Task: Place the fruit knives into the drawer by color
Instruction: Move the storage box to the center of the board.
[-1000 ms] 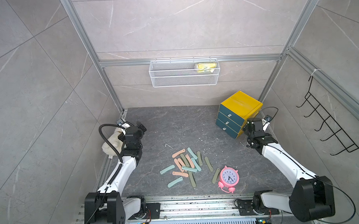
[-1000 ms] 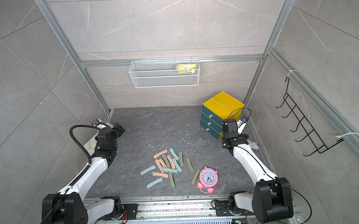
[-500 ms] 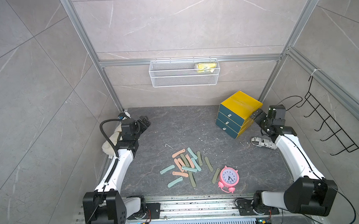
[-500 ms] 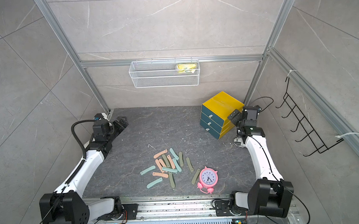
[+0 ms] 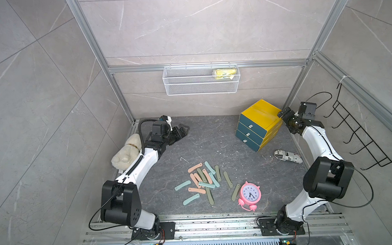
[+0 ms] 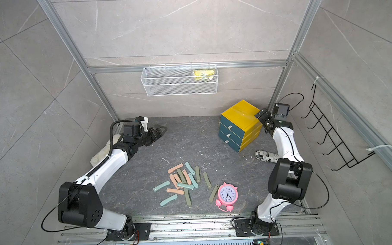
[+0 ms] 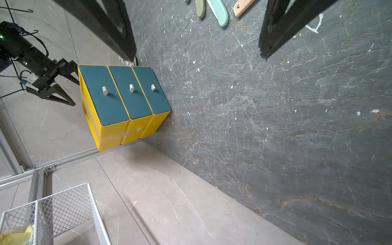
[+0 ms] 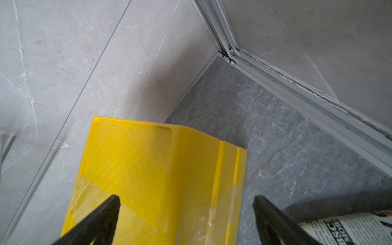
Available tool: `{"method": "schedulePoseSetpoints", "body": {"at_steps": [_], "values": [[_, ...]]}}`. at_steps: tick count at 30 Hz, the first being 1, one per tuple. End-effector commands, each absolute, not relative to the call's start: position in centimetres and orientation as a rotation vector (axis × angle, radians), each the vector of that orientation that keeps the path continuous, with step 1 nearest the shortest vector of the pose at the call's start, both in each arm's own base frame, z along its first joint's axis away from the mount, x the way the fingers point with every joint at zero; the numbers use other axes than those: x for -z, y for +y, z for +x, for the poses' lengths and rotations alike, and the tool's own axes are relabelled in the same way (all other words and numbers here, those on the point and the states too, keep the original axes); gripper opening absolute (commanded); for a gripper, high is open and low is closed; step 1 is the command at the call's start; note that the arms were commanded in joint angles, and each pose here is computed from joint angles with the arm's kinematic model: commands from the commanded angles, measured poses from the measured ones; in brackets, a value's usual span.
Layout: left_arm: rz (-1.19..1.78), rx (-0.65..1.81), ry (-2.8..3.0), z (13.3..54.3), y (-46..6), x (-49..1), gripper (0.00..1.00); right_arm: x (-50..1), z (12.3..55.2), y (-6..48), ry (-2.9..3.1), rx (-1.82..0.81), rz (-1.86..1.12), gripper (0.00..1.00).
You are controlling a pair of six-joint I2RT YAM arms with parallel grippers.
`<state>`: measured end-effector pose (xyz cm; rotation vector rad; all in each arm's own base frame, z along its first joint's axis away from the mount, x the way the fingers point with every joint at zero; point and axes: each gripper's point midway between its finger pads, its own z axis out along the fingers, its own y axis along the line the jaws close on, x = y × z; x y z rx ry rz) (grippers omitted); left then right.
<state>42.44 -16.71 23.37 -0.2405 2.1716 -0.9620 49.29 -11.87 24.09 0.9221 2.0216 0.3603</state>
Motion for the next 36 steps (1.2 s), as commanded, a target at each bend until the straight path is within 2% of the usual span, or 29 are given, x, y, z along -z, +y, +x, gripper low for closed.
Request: {"method": "schedulePoseSetpoints", "body": {"at_steps": [1,7,19,29,36], "values": [[-0.143,1.033,2.147,42.5,-18.0,-25.1,0.95,-25.7,49.9,-12.2,2.009,-0.332,0.831,1.00],[-0.131,1.058,2.173,43.2,-18.6,-24.0,0.96,-25.4,50.3,-10.1,2.026,-0.430,0.759,1.00],[-0.082,1.128,2.167,43.7,-20.1,-23.8,0.96,-23.4,48.8,-11.6,1.733,-0.500,1.025,1.00],[-0.015,1.260,2.147,45.4,-22.2,-23.8,0.96,-21.9,51.2,-12.1,1.662,-0.581,0.946,1.00],[0.035,1.285,2.145,45.9,-22.9,-23.4,0.96,-21.1,54.8,-8.4,1.786,-0.819,0.700,1.00]]}}
